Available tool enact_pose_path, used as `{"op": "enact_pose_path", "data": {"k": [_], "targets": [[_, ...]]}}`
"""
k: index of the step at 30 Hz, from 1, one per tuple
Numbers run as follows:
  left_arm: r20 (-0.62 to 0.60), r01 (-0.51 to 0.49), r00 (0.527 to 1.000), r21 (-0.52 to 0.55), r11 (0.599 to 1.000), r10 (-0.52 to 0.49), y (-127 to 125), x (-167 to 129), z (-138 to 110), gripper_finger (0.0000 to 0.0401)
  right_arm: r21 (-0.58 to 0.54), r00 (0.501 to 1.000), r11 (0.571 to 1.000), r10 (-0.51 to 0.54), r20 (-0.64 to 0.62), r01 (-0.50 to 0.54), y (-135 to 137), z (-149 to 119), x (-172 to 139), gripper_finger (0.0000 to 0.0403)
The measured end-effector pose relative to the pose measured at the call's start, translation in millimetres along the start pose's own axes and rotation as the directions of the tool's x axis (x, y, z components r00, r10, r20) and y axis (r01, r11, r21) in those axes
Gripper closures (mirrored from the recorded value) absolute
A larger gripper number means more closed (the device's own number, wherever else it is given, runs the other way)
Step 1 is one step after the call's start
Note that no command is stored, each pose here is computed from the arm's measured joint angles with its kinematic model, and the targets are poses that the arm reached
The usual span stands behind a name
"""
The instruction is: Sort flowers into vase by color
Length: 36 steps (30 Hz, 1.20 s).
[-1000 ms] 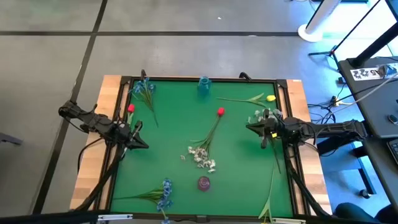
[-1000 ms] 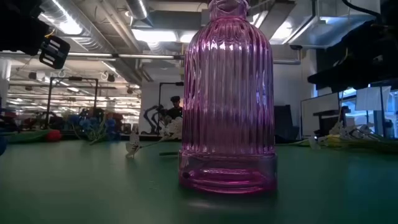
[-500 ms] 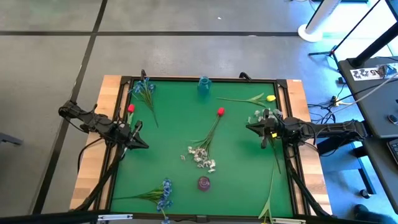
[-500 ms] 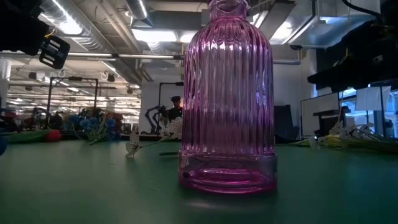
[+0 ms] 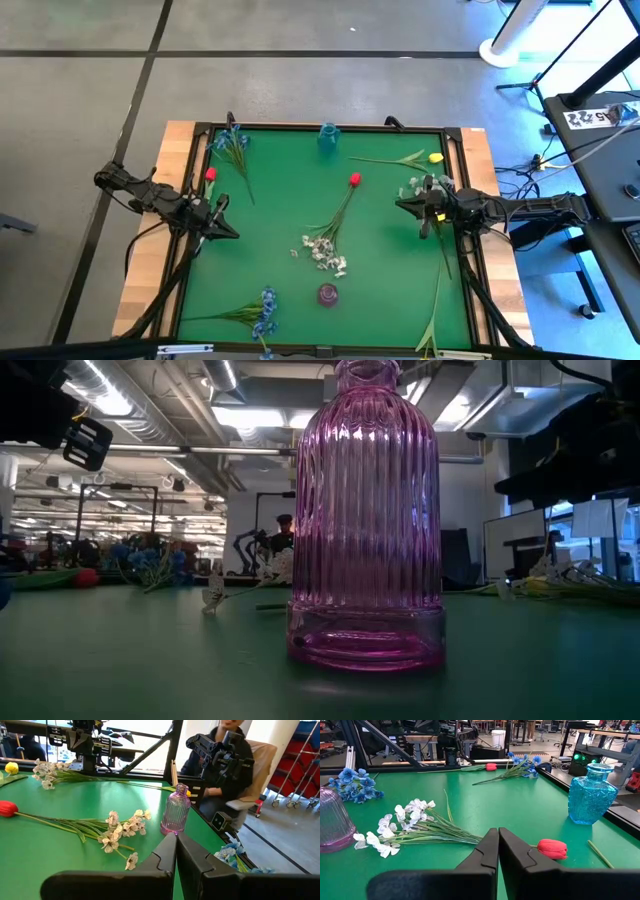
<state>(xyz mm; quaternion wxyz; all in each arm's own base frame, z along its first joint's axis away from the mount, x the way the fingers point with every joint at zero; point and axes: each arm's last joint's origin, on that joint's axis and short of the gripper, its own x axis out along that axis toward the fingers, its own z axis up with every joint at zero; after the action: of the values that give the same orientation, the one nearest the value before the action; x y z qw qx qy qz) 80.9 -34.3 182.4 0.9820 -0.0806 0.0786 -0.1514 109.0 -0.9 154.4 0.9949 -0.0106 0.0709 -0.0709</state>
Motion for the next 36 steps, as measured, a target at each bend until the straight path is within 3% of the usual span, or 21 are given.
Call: {"op": "enact_pose_path", "data": {"k": [33, 36], "targets": [[0.0, 0.0, 1.0, 0.0, 1.0, 0.0, 0.0, 0.0, 0.0, 0.0391, 0.0, 1.0, 1.0, 0.0, 0.0, 0.0, 0.0, 0.0, 0.0, 0.0391], [0.0, 0.0, 1.0, 0.0, 1.0, 0.0, 0.0, 0.0, 0.0, 0.0391, -0.075, 0.999, 0.996, -0.053, 0.006, 0.054, -1.6, 0.6, 0.0, 0.0391]]}}
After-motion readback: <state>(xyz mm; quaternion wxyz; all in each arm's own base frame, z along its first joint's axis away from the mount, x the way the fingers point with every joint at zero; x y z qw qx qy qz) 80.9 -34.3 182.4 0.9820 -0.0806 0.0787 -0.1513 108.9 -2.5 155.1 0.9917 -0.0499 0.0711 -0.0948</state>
